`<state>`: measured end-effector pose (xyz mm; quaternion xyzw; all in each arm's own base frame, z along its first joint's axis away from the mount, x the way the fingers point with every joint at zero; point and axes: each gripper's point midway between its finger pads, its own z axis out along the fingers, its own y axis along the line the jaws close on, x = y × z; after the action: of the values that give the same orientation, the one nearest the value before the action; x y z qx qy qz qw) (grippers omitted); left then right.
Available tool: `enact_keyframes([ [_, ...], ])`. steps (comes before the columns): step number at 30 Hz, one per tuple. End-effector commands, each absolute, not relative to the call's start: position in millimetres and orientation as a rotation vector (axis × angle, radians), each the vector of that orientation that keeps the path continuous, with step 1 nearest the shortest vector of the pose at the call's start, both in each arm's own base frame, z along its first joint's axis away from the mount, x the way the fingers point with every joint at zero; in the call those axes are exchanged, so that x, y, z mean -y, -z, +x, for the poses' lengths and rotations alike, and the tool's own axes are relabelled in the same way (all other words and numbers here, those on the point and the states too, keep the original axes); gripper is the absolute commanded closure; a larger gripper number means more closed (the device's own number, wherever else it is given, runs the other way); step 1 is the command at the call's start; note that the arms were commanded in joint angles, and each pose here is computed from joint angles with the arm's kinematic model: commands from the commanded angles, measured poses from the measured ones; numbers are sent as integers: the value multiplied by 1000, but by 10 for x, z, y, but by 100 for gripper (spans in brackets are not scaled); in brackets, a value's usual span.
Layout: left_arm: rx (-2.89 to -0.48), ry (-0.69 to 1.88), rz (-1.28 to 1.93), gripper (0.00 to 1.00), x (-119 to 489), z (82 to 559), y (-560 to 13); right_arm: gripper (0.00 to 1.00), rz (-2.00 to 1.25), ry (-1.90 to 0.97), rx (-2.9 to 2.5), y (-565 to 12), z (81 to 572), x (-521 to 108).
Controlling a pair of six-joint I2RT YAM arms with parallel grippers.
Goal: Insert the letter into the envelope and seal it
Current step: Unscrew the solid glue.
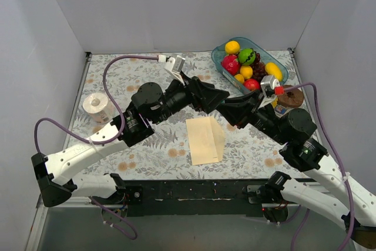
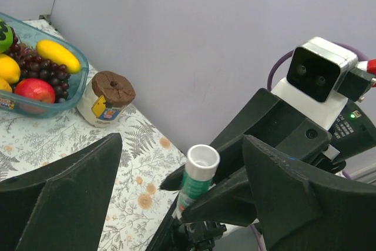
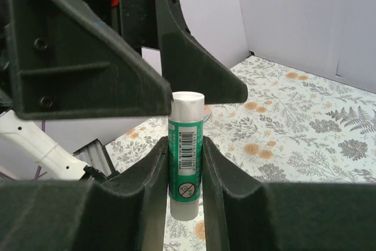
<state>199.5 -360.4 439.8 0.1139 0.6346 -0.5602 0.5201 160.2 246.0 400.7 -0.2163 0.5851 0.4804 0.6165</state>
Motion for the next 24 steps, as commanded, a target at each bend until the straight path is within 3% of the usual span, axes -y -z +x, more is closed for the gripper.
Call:
enact_keyframes([
  [1, -1538, 1275, 239, 21, 3629, 2026, -4462, 99, -417, -1101, -1311, -4207, 1692, -2422],
  [4, -1533, 1260, 238, 27, 3680, 2011, -4480, 99, -401, -1092, -1325, -4193, 1721, -2414],
  [12, -1593, 1117, 268, 67, 3804, 2022, -4306, 99, -392, -1078, -1340, -4160, 1739, -2397],
  [14, -1597, 1090, 264, 69, 3803, 2035, -4296, 99, -394, -1076, -1343, -4152, 1737, -2394],
  [19, -1622, 1029, 287, 92, 3843, 2033, -4214, 99, -402, -1066, -1354, -4132, 1732, -2383],
  [24, -1531, 1141, 488, 97, 3901, 1725, -4359, 99, -500, -1094, -1310, -4208, 1579, -2414],
])
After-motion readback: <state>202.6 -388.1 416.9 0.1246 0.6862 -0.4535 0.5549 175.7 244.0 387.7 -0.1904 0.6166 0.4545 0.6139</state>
